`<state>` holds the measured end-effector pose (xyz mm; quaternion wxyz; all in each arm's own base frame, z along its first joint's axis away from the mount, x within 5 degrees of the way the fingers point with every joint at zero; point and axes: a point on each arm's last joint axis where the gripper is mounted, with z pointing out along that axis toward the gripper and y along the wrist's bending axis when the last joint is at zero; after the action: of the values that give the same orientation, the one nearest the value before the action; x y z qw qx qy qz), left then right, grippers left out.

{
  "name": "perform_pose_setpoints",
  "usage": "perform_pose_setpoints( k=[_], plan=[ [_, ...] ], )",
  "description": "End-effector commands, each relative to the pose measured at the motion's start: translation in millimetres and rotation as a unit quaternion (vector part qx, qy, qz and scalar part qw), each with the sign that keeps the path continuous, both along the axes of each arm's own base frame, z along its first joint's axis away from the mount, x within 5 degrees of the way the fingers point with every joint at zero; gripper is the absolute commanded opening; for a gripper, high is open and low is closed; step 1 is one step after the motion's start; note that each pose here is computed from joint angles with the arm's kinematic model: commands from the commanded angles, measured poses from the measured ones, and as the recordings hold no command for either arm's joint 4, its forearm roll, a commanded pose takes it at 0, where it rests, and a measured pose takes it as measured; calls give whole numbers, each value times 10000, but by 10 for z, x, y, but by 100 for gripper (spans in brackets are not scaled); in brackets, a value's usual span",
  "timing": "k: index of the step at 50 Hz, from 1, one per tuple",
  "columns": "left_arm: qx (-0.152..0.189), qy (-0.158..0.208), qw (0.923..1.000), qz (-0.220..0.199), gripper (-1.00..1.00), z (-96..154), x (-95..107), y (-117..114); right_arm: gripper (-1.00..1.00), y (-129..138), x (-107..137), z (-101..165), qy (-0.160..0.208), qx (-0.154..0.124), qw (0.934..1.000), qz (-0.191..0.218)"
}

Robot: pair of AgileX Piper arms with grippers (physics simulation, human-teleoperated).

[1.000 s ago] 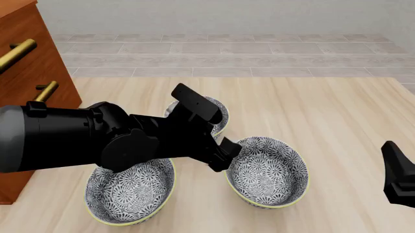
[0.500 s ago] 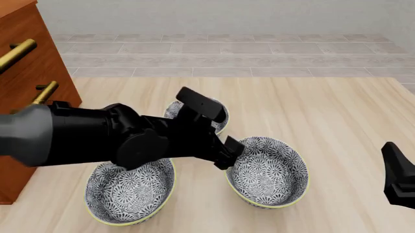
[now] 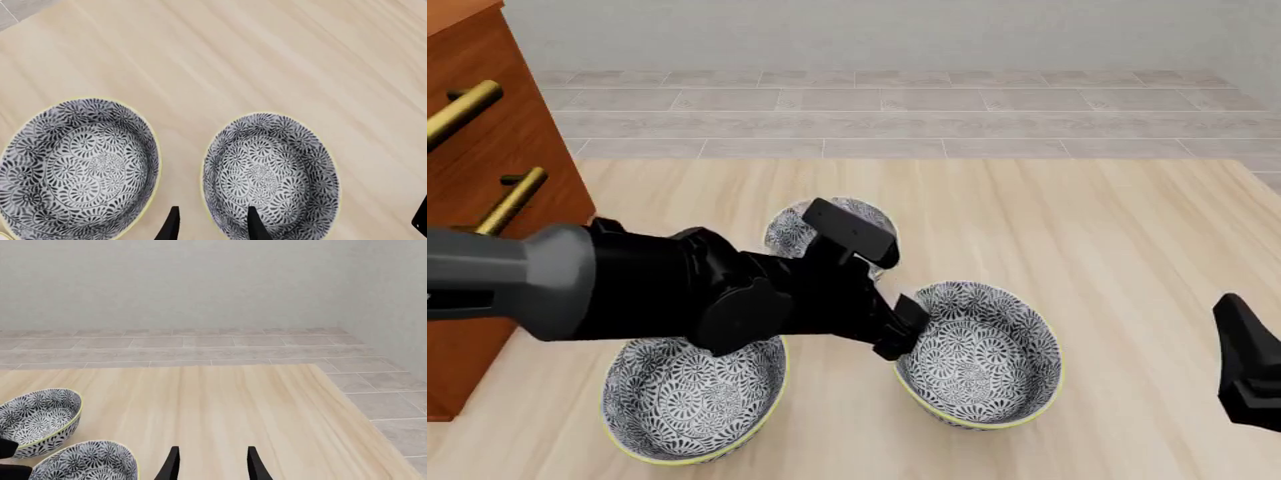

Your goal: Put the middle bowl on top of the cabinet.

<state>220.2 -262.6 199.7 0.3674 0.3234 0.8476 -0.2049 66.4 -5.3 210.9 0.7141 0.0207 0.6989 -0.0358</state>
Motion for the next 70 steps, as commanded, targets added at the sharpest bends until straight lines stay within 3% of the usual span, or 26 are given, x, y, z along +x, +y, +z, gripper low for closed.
perform_pose_setpoints(
  k=[1,37,70],
  plan=[
    [12,69,10000,-6,100,-68,-10,-35,100,1,-7,-4,10,6,10000,0],
    [10,223,9997,-42,100,-218,-57,-136,100,-1,-44,-14,-2,14,10000,-35],
    [27,373,9992,117,100,-436,23,-166,100,2,-96,-38,28,15,10000,-51]
  ],
)
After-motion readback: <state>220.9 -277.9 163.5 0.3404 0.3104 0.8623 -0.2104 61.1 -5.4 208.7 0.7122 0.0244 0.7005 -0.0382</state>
